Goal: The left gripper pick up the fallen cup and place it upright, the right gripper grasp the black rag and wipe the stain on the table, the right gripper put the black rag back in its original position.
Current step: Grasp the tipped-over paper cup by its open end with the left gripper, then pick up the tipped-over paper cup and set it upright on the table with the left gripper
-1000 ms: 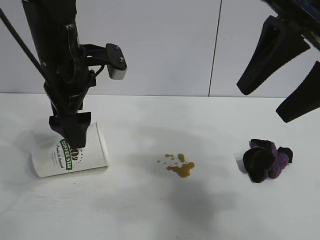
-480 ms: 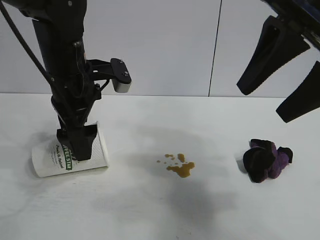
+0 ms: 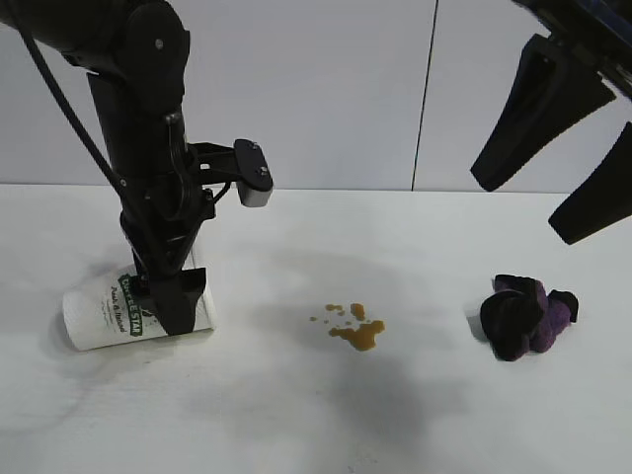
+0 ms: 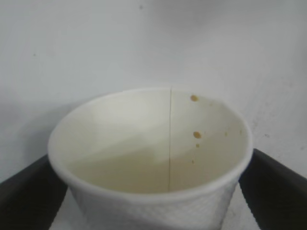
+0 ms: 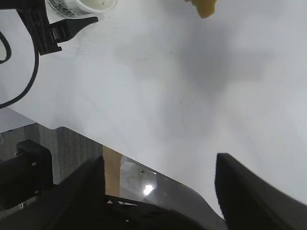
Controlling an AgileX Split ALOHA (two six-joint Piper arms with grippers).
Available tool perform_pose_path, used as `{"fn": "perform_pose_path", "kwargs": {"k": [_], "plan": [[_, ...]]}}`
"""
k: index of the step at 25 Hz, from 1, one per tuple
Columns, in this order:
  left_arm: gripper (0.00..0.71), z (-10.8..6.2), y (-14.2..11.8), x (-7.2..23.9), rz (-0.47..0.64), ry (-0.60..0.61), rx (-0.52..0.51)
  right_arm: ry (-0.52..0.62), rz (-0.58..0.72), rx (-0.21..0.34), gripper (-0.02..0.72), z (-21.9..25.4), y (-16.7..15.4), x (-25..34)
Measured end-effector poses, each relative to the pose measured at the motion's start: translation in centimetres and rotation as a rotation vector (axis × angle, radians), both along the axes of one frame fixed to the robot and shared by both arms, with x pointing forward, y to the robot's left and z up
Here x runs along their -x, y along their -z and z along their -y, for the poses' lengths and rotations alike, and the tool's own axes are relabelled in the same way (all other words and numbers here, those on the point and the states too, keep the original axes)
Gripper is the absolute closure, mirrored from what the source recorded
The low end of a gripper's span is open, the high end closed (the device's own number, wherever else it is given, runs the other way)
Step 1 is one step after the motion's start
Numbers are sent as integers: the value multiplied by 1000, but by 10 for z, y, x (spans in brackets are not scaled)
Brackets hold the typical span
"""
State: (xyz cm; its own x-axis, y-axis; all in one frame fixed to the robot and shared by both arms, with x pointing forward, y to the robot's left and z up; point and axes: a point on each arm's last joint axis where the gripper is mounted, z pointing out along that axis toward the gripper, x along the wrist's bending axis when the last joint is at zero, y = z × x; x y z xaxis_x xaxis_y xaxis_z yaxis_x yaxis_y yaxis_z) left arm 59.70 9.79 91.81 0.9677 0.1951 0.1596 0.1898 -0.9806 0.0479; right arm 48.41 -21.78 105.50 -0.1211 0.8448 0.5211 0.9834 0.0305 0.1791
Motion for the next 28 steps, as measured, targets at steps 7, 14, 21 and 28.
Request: {"fn": "perform_pose_path", "kwargs": {"k": [7, 14, 21, 28], "plan": [[145, -1, 0, 0, -6, -14, -5, 0, 0, 1, 252, 0, 0, 0], [170, 0, -7, -1, 6, -70, 12, 1, 0, 0, 252, 0, 0, 0], [170, -16, -68, -8, 126, -212, 136, 1, 2, 3, 252, 0, 0, 0], [170, -61, -122, -19, 138, -553, 522, 2, 3, 3, 252, 0, 0, 0]]}}
